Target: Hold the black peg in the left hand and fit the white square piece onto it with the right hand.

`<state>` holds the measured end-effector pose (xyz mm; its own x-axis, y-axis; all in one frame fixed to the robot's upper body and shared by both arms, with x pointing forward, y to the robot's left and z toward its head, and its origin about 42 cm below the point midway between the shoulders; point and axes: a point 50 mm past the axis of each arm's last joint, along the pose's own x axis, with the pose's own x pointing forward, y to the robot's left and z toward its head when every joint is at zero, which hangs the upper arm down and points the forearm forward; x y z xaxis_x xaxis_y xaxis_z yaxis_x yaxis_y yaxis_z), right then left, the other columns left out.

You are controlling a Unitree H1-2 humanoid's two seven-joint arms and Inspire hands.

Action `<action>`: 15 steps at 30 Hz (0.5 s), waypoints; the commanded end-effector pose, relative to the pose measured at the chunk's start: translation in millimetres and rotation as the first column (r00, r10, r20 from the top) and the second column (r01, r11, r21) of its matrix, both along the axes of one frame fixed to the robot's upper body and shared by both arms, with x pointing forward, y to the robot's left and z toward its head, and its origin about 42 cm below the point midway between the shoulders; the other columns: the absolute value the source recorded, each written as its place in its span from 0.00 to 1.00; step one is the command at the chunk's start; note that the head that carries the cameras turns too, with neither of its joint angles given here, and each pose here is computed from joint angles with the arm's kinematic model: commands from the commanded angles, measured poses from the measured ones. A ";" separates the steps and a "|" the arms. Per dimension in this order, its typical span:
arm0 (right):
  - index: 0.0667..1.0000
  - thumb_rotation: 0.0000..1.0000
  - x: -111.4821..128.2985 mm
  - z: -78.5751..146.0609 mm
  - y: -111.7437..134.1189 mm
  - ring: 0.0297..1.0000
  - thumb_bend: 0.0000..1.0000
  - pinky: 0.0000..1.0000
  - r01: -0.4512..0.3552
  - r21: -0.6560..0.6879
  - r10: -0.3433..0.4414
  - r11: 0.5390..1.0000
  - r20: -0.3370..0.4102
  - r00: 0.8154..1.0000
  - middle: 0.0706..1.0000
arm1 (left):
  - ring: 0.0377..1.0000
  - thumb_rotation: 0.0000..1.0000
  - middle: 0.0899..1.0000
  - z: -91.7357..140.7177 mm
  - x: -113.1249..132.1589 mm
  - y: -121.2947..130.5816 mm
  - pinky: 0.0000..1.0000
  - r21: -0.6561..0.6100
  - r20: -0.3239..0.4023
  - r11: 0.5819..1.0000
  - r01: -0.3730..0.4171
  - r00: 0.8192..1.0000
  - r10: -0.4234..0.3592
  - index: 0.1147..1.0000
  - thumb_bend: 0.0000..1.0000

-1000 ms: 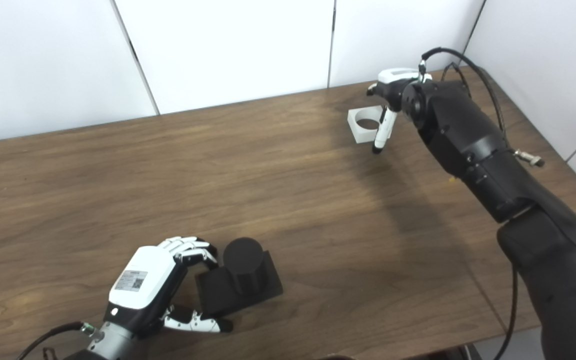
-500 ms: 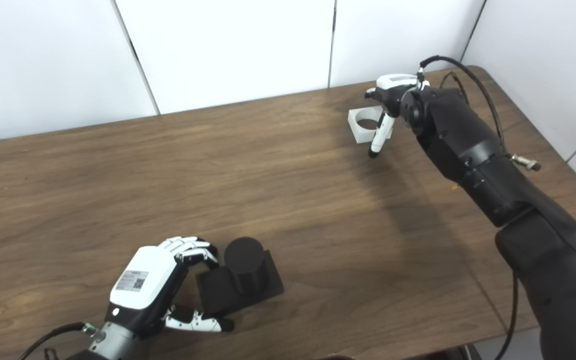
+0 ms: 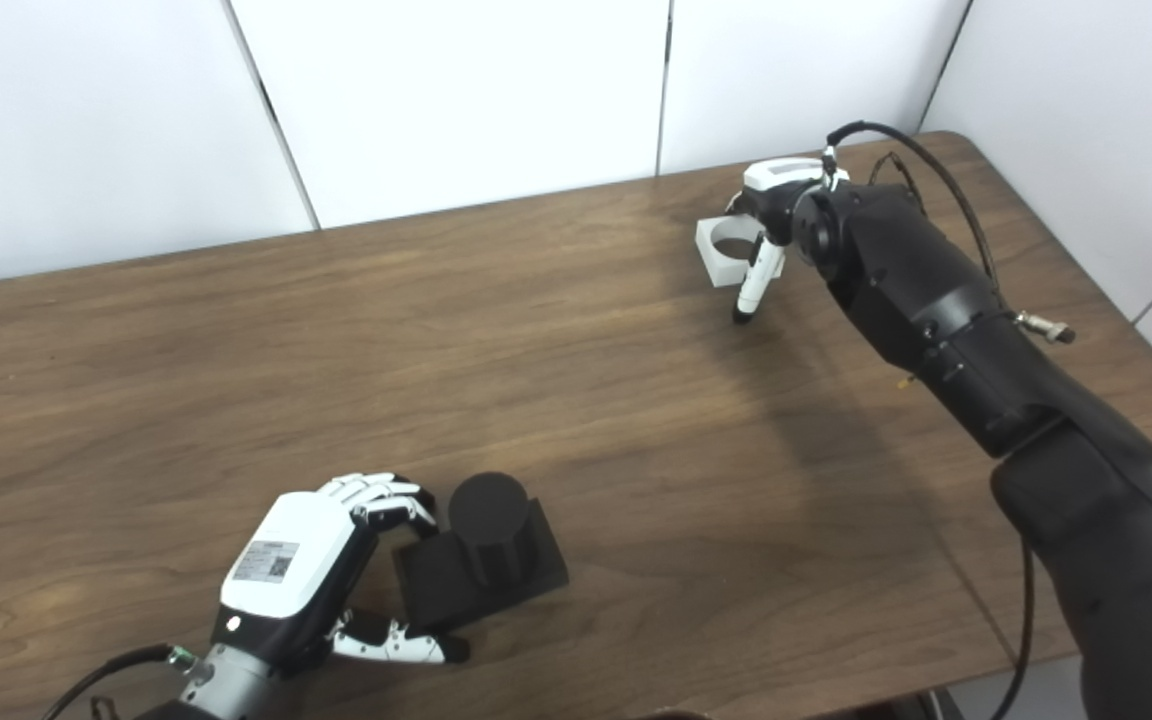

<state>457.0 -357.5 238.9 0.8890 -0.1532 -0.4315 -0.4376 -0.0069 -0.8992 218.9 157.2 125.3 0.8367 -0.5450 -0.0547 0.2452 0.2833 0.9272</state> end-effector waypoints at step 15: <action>0.46 0.15 0.8 18.8 -8.3 1.00 0.56 1.00 -0.067 -0.040 0.073 0.997 0.169 0.983 0.94 | 0.81 0.05 0.73 -11.1 -6.2 -1.6 0.83 0.096 -0.066 0.995 0.010 0.998 -0.004 0.42 0.52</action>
